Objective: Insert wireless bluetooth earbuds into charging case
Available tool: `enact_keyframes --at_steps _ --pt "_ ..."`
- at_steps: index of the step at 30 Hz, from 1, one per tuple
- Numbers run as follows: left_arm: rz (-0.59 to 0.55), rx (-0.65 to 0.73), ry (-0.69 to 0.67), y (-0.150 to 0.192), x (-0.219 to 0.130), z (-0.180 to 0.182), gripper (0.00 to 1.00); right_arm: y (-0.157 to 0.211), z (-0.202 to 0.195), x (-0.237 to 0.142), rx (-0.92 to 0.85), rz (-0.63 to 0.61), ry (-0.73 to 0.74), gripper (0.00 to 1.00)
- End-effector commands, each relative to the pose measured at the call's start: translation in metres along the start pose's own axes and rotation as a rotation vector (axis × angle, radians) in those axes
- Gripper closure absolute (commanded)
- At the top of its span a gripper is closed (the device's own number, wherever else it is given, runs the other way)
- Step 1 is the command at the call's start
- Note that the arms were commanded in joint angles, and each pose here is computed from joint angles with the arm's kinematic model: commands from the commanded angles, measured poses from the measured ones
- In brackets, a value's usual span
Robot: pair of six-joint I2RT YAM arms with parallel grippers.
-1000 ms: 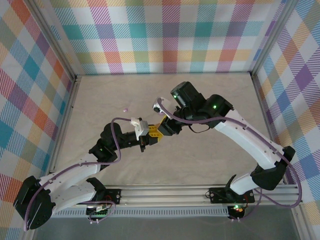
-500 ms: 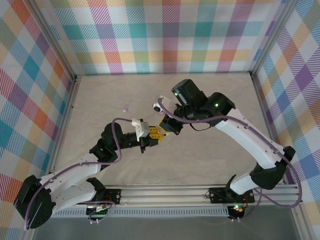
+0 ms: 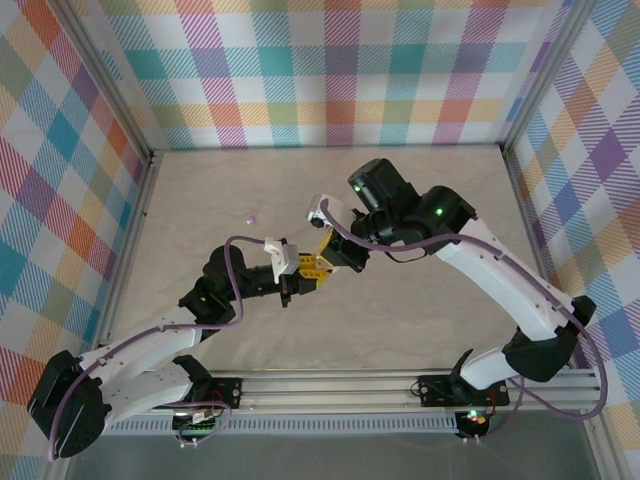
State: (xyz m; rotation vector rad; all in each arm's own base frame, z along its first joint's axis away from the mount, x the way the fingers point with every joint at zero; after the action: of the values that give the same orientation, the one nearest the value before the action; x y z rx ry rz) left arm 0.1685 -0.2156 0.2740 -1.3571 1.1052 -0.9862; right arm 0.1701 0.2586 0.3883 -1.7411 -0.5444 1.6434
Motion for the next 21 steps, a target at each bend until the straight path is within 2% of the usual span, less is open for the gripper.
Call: enact_keyframes --at_steps 1,10,21 --pt "-0.049 0.055 0.034 -0.01 -0.001 -0.007 1.0 -0.001 0.011 -0.011 -0.068 -0.046 -0.041 0.89" --pt "-0.056 0.057 0.048 -0.011 -0.001 -0.008 1.0 0.007 0.014 -0.004 -0.114 0.006 -0.071 0.89" --pt "-0.052 0.059 0.057 -0.013 -0.001 -0.009 1.0 0.01 0.009 0.009 -0.16 0.068 -0.031 0.89"
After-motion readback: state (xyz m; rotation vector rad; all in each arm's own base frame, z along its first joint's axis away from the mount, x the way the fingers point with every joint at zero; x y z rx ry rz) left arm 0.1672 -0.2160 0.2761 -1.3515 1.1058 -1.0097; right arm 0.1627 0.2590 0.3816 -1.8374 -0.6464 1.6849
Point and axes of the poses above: each hand's point on the last joint's axis, 136 mm out from that joint toward the fingers, its own x axis out along the fingers, its own z axis along the line the jaws close on, y = z × x, the point moved 8 cm from there along -x, back along the fingers, and after that the axes turned 4 degrees about -x, right-handed, at the moved point
